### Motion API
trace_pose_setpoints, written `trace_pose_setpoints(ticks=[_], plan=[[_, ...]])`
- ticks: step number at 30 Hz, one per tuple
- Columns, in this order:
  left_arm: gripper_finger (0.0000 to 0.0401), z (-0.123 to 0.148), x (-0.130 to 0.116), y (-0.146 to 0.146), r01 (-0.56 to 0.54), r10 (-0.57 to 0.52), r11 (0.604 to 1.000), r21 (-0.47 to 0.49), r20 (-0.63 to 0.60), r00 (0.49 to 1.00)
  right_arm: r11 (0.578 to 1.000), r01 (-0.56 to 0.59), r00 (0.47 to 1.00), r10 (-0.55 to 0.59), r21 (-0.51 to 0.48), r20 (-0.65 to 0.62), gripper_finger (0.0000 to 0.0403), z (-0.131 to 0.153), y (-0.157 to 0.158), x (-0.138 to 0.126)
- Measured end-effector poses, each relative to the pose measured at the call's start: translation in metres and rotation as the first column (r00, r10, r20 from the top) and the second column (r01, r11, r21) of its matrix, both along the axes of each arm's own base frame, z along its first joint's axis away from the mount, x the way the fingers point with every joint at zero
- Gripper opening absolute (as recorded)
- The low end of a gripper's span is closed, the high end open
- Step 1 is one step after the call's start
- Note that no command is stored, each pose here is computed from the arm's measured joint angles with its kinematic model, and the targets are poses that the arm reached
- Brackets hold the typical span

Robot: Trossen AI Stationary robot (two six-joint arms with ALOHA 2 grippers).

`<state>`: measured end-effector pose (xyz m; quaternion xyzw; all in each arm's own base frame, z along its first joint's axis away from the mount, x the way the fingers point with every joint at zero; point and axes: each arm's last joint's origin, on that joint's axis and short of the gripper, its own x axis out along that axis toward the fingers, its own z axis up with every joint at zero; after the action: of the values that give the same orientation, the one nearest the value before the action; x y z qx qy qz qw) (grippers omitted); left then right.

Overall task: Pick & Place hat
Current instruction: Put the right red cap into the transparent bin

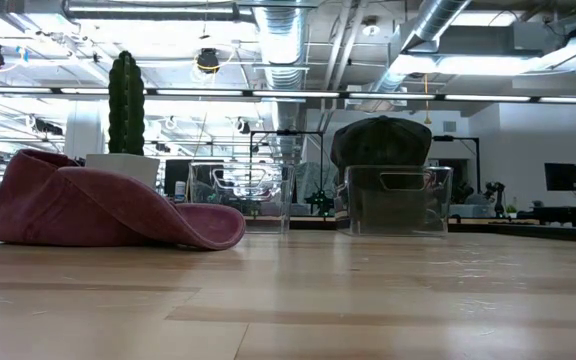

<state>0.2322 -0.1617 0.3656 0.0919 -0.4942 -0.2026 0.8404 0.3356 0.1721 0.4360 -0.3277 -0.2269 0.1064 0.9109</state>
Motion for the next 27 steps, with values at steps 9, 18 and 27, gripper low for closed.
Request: trace_pose_setpoints(ticks=[9,18,27], plan=[[0.0017,0.0,0.005,0.007,-0.024,0.024,1.0,-0.009,-0.007,1.0,0.999,-0.043,0.999,0.044,-0.012,0.019,0.0088,0.001,0.0,0.0],[0.0018,0.0,0.006,0.009,-0.028,0.027,1.0,-0.015,-0.012,1.0,0.999,-0.04,0.999,0.04,0.009,-0.01,0.0007,0.0,-0.011,0.006],[0.0044,-0.002,0.011,0.01,0.009,-0.011,1.0,-0.014,-0.102,0.995,0.999,-0.039,0.998,0.04,0.013,-0.041,0.0003,0.004,-0.004,0.002]])
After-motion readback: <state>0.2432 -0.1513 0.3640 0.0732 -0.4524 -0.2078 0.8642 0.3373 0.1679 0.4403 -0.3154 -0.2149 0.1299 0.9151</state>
